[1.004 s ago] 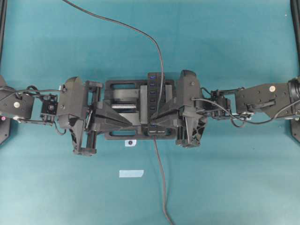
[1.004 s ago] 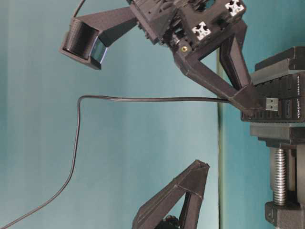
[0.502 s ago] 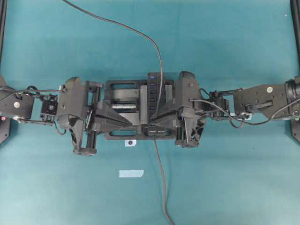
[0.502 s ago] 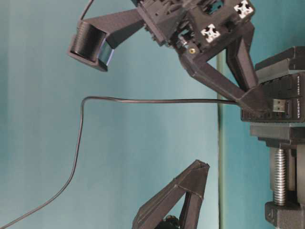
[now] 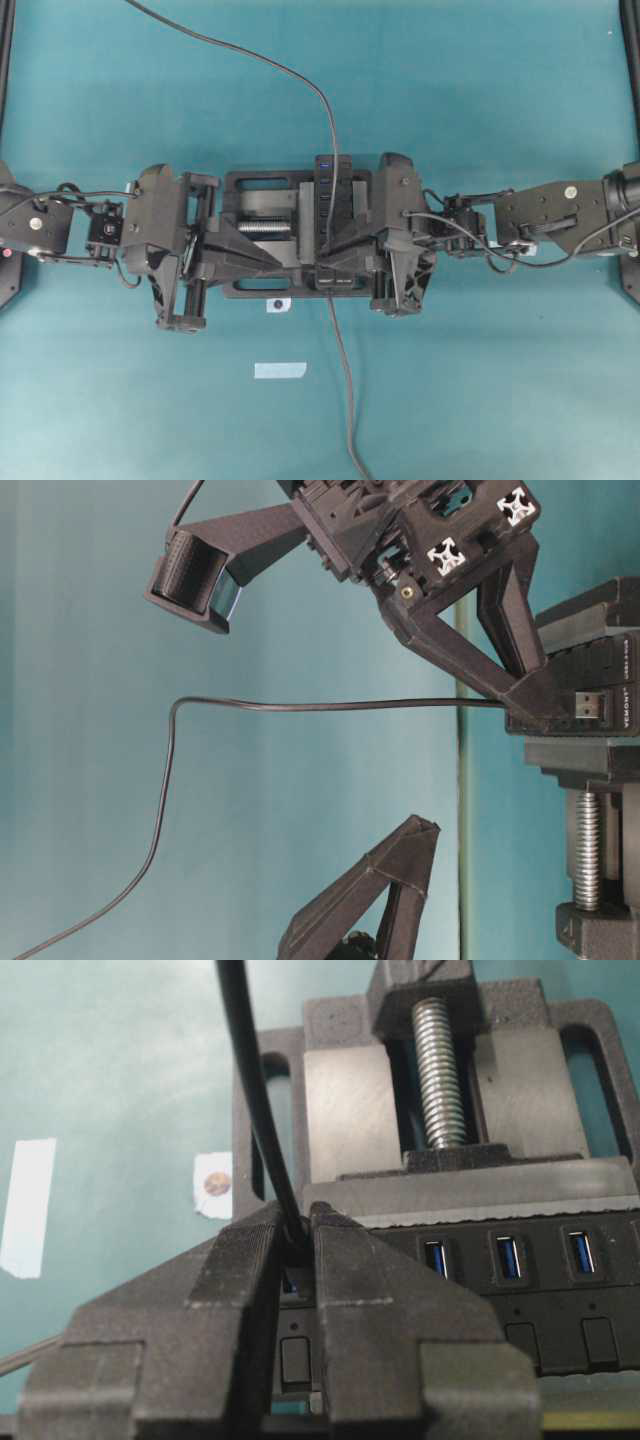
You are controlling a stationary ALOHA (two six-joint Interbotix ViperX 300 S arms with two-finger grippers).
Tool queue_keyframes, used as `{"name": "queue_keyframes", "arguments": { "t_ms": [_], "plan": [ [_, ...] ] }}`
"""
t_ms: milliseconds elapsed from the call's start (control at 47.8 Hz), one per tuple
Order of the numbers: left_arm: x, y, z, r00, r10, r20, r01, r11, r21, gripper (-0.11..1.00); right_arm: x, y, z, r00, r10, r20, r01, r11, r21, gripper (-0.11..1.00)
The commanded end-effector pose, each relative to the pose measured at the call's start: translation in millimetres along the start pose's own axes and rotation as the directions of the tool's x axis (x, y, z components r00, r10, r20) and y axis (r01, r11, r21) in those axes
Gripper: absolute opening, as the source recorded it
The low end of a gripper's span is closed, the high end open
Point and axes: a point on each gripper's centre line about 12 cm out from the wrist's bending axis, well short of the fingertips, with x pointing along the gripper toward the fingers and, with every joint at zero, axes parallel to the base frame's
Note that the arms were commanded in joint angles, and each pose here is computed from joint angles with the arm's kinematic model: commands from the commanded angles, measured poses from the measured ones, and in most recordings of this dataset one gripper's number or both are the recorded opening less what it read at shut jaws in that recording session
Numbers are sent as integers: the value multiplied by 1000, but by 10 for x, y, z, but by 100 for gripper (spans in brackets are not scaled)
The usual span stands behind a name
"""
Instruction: Insert the USB into the front port of the fixed hub.
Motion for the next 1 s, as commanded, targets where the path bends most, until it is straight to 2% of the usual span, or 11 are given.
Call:
{"name": "queue_keyframes", "arguments": {
  "t_ms": [0,293,544,983],
  "plan": [
    [5,-16,112,999,-5,38,5,1000,1,0,-11,35,127,999,9,36,-9,1000,4,5],
    [5,-16,112,999,-5,38,5,1000,1,0,-2,70,118,999,16,29,-16,1000,4,5],
    [7,-17,118,999,-6,40,6,1000,2,0,4,115,43,999,21,-25,-21,1000,-2,5],
    [7,-17,118,999,-6,40,6,1000,1,0,20,97,38,999,17,-27,-17,1000,-1,5]
  ]
}}
